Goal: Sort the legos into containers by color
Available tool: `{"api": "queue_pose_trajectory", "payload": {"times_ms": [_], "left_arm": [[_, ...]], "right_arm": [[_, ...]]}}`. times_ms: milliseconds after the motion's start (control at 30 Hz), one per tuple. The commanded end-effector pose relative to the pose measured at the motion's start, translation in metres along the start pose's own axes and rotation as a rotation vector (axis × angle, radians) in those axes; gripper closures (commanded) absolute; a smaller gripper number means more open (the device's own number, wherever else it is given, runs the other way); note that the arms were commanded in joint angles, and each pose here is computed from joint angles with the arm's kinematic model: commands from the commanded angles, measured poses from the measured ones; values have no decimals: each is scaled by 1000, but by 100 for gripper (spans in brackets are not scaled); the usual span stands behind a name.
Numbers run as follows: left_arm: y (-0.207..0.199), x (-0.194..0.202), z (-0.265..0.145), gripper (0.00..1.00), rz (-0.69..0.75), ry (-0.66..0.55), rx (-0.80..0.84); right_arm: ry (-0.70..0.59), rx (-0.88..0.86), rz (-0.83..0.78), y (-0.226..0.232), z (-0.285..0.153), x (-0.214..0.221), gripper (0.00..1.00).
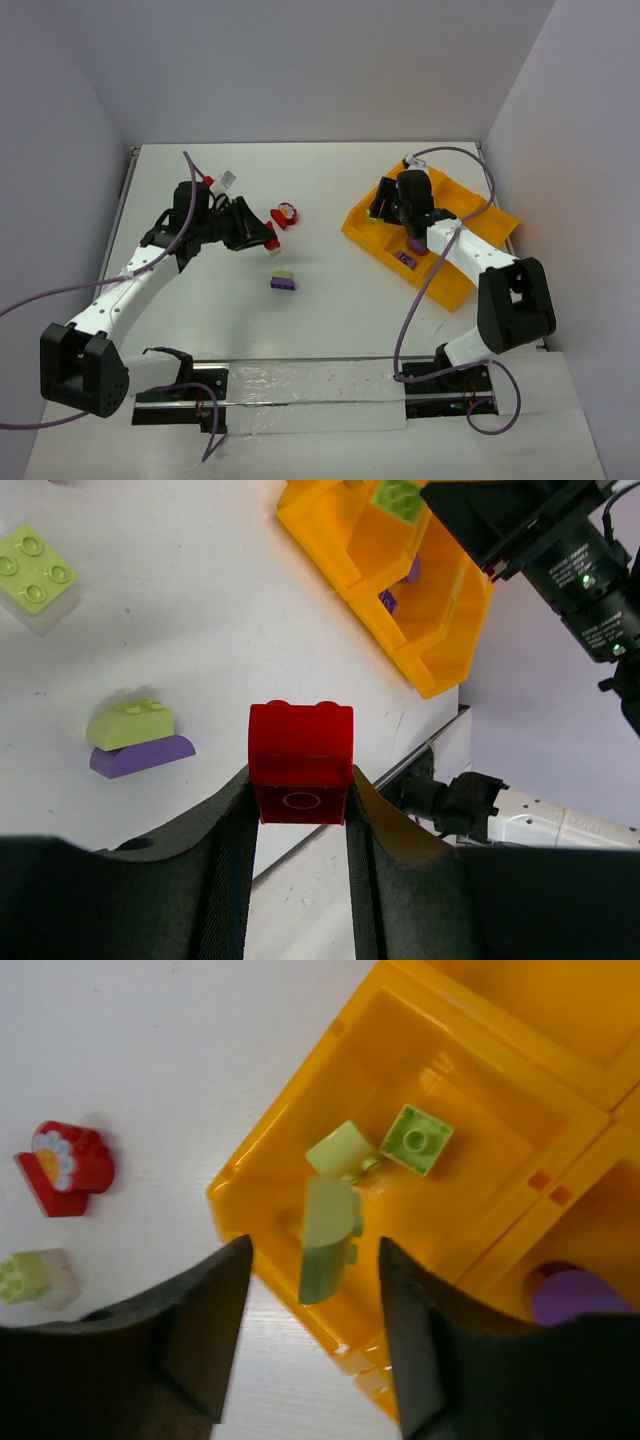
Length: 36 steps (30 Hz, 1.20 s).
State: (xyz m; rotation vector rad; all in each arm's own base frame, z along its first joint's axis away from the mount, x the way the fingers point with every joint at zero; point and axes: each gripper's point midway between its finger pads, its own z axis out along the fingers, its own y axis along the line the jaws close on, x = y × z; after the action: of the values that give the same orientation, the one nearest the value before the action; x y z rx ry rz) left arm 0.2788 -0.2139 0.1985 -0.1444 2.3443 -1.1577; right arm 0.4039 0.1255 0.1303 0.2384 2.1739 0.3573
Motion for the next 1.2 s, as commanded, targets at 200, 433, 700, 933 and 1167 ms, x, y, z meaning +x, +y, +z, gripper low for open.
{"api": "queue_pose_trajectory", "payload": {"times_ms": [200,433,700,933,1167], "left_arm": [[-6,3,16,100,37,4,-20],[-7,28,51,100,73,59,-120],[19,63,110,100,109,93,-360],[33,77,142,100,136,49,-540],[44,89,160,100,163,48,-625]], "right_arm": [[-93,-42,-19,17,-25,-45,25],[-103,-190,-49,43,-61,-33,33],[-113,-160,-54,35,-94,-12,27],[-140,-119,-54,23,-111,-14,25],[-151,-95,-54,16,-120,-16,24]]}}
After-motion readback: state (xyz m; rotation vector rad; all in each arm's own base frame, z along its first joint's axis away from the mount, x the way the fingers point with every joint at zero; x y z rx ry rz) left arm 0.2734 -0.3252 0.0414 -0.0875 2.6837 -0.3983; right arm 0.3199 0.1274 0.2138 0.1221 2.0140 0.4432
